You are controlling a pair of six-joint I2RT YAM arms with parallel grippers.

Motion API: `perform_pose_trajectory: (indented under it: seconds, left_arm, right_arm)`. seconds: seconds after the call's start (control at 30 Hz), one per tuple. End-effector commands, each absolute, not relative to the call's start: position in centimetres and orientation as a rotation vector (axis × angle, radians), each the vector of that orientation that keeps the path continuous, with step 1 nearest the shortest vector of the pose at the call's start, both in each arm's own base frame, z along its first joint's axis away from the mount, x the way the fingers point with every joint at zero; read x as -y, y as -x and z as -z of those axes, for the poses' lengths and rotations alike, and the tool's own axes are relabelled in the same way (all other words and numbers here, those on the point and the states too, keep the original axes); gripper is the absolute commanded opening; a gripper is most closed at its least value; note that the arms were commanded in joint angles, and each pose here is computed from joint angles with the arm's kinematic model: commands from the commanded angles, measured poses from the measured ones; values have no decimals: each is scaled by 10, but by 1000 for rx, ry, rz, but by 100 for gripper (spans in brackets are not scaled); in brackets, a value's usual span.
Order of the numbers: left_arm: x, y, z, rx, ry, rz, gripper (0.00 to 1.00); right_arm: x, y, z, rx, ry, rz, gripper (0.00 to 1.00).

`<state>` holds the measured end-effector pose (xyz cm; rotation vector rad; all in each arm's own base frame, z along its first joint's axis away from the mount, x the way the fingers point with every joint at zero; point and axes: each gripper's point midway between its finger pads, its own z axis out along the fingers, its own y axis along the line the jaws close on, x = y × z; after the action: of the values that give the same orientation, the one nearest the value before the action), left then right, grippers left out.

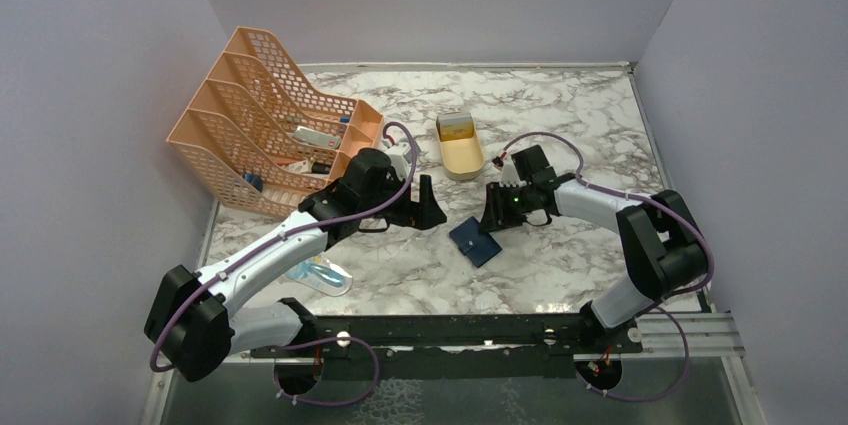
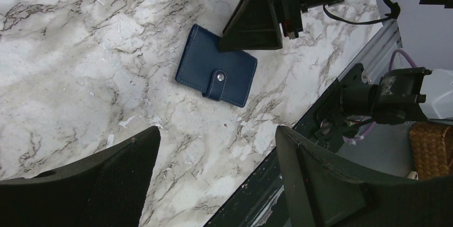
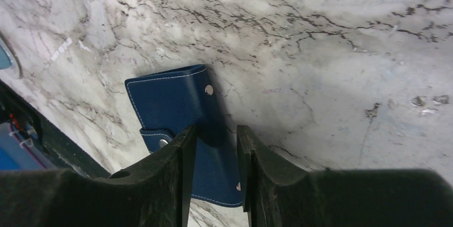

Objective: Put the credit cards into the card holder
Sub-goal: Move the card holder to the center of the board, then open the card holder at the center of the board.

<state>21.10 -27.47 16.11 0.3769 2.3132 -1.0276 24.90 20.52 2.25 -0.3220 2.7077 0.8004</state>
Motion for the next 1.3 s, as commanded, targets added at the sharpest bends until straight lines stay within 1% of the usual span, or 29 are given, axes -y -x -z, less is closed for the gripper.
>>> perform_pose_trajectory:
  seconds: [0.0,0.07,0.17,0.2,0.43,0.7,0.83,1.07,1.27]
  left_arm:
    - [278,-218,-164,-2288,-339,1017,81]
    - [277,-219,-161,-2297,-327,1011,81]
    - [278,-217,-158,-2314,-315,1014,80]
    - [278,-217,-157,-2318,-313,1018,79]
    - [288,-217,-163,-2325,-323,1072,74]
    - [306,-215,-156,-2361,-308,1158,70]
    - [316,-213,-148,-2394,-288,1212,65]
    - [341,-211,-125,-2475,-342,1226,63]
    - [347,-213,-104,-2525,-355,1176,58]
  right_arm:
    - [-206,-230,-5,-2770,314,-849,32]
    - [-205,-231,-4,-2773,302,-837,23]
    - [-207,-234,-13,-2754,278,-849,5]
    - [-209,-235,-17,-2745,268,-867,1]
    - [-230,-235,-65,-2640,161,-1073,1]
    - [-238,-230,-105,-2540,-24,-1206,1]
    - [-239,-231,-111,-2535,-84,-1213,1]
    - [-240,-236,-115,-2537,-92,-1147,1]
    - [-243,-235,-128,-2498,-68,-1157,1]
